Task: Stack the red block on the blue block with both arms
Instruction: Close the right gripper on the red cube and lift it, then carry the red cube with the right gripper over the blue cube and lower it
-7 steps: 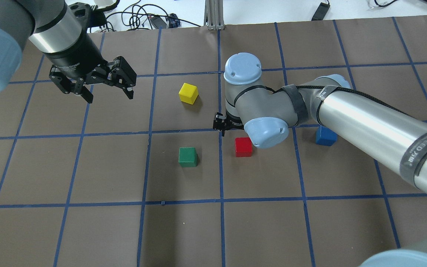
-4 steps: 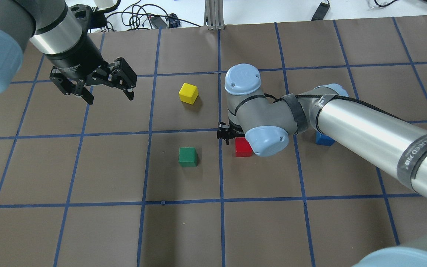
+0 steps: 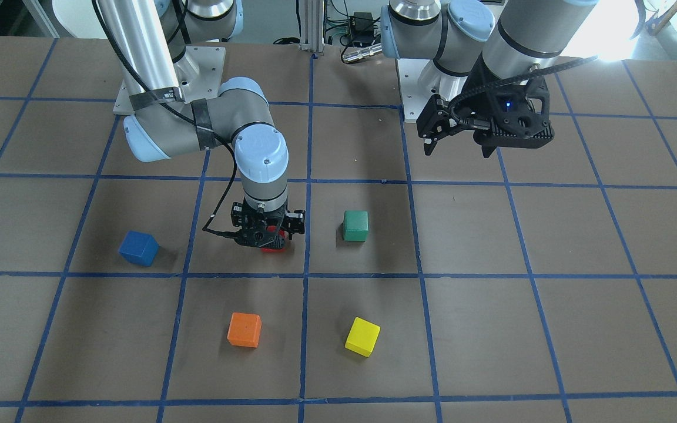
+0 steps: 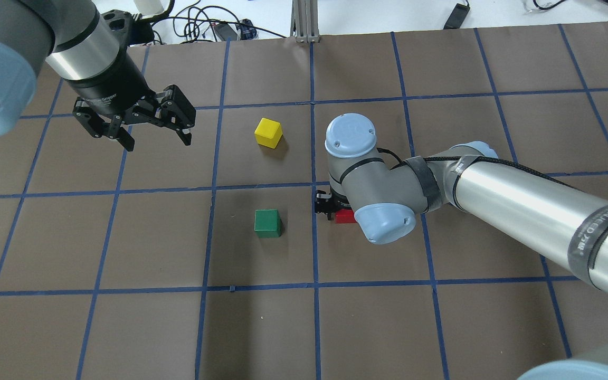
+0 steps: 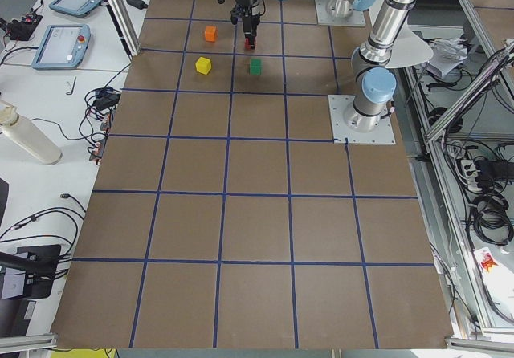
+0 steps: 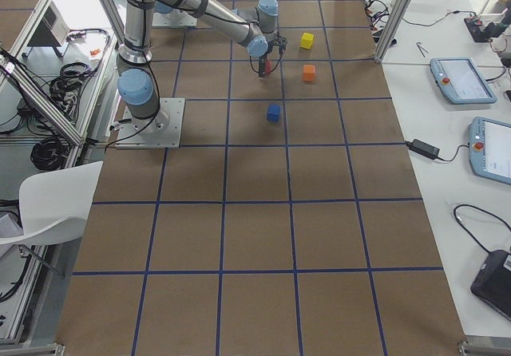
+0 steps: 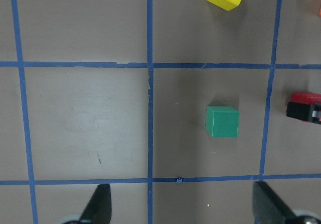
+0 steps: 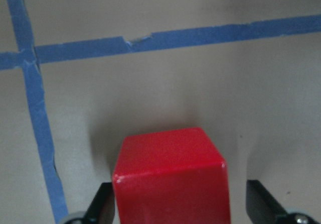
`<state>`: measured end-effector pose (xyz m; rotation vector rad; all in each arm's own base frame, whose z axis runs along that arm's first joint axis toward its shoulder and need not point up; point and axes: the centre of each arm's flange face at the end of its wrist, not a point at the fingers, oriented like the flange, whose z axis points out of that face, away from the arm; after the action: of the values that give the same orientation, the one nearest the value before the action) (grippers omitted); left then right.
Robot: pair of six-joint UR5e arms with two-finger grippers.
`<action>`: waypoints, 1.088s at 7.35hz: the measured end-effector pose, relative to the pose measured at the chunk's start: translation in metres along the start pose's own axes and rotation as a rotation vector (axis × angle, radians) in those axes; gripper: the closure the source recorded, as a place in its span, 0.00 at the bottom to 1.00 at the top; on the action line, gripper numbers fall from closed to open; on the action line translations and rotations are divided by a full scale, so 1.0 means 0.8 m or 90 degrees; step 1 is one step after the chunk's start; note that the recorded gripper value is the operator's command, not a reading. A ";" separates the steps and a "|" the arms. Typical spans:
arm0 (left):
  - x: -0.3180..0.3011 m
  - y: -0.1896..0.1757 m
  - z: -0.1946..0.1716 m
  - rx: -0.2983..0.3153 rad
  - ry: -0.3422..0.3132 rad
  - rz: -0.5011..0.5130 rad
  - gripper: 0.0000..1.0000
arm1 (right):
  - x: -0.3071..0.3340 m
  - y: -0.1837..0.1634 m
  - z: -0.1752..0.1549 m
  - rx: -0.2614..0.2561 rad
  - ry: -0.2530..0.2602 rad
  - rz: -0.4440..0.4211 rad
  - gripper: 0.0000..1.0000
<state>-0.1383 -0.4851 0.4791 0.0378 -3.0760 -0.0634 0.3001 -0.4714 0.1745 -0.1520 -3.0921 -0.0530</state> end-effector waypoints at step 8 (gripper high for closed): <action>0.001 -0.005 0.000 0.013 -0.001 0.005 0.00 | 0.180 -0.050 -0.162 0.053 -0.011 -0.019 0.88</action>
<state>-0.1387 -0.4892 0.4788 0.0275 -3.0783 -0.0326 0.1583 -0.5019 0.3091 -0.1045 -3.1075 0.0759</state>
